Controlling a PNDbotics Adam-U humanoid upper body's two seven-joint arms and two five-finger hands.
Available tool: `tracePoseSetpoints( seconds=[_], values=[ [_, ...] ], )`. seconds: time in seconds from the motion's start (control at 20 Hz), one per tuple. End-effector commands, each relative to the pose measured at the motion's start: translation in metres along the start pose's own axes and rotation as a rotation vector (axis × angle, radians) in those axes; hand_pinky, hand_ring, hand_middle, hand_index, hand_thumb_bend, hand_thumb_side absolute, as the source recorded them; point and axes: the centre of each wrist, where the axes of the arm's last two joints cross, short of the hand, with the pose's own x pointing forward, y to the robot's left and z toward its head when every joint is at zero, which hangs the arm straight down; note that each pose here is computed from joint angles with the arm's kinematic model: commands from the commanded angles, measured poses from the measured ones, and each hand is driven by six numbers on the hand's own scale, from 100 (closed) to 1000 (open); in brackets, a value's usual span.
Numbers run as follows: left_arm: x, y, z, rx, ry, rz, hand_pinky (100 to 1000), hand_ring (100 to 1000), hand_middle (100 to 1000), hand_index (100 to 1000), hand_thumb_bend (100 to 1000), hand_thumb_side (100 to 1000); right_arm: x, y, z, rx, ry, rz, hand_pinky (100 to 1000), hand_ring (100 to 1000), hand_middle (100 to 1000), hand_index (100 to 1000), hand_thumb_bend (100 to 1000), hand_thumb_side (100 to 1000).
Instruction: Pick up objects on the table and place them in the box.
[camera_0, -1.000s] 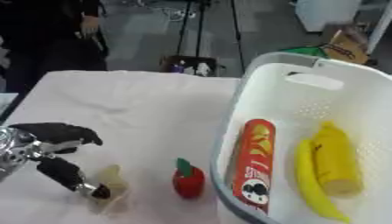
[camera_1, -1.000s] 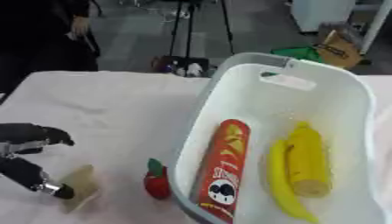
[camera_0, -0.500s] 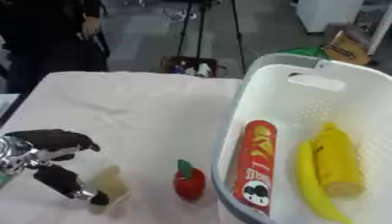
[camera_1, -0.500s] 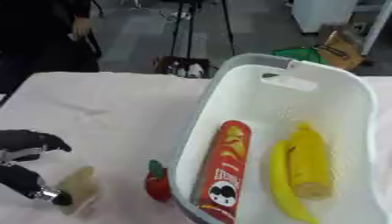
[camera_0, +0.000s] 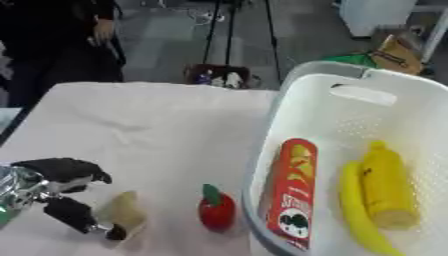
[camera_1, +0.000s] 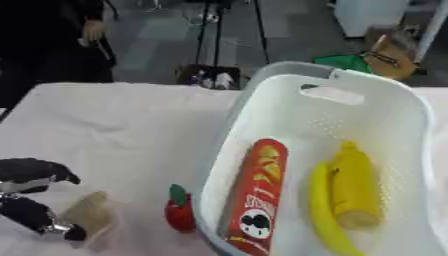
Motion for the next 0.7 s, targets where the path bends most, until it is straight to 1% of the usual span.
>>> tracePoseSetpoints(
  seconds=[0.05,0.15,0.2,0.3,0.45,0.5,0.6,0.7],
  values=[
    [-0.002,0.004,0.001,0.001,0.035,0.003,849,869,881,926,1000,920,0.003,-0.002,-0.005,-0.012,-0.025,-0.002,671,561,437,623,100,584],
    [-0.001,0.003,0.0,0.005,0.044,0.005,838,857,869,911,1000,930,0.003,-0.002,-0.005,-0.012,-0.024,-0.002,671,561,437,623,100,583],
    [-0.001,0.003,-0.001,0.008,0.052,0.005,832,842,852,889,1000,958,0.003,-0.002,-0.005,-0.012,-0.024,-0.002,671,562,437,623,100,583],
    [-0.001,0.003,-0.002,0.016,0.072,-0.001,833,835,845,879,1000,967,0.003,-0.002,-0.005,-0.011,-0.022,-0.002,672,562,437,623,100,583],
    [-0.001,0.003,-0.004,0.022,0.1,-0.015,830,824,833,867,1000,966,0.004,-0.002,-0.005,-0.01,-0.022,-0.002,672,562,437,622,100,582],
    [-0.001,0.002,-0.005,0.023,0.111,-0.022,813,810,815,844,1000,982,0.004,-0.002,-0.005,-0.01,-0.022,-0.002,672,562,437,622,100,582],
    [-0.002,0.001,-0.008,0.024,0.137,-0.042,798,804,808,842,1000,989,0.004,-0.002,-0.005,-0.011,-0.022,-0.004,672,561,437,622,100,581],
    [-0.002,-0.001,-0.011,0.021,0.147,-0.054,790,801,802,838,1000,969,0.004,-0.002,-0.005,-0.011,-0.021,-0.005,672,561,437,621,100,580]
  ],
)
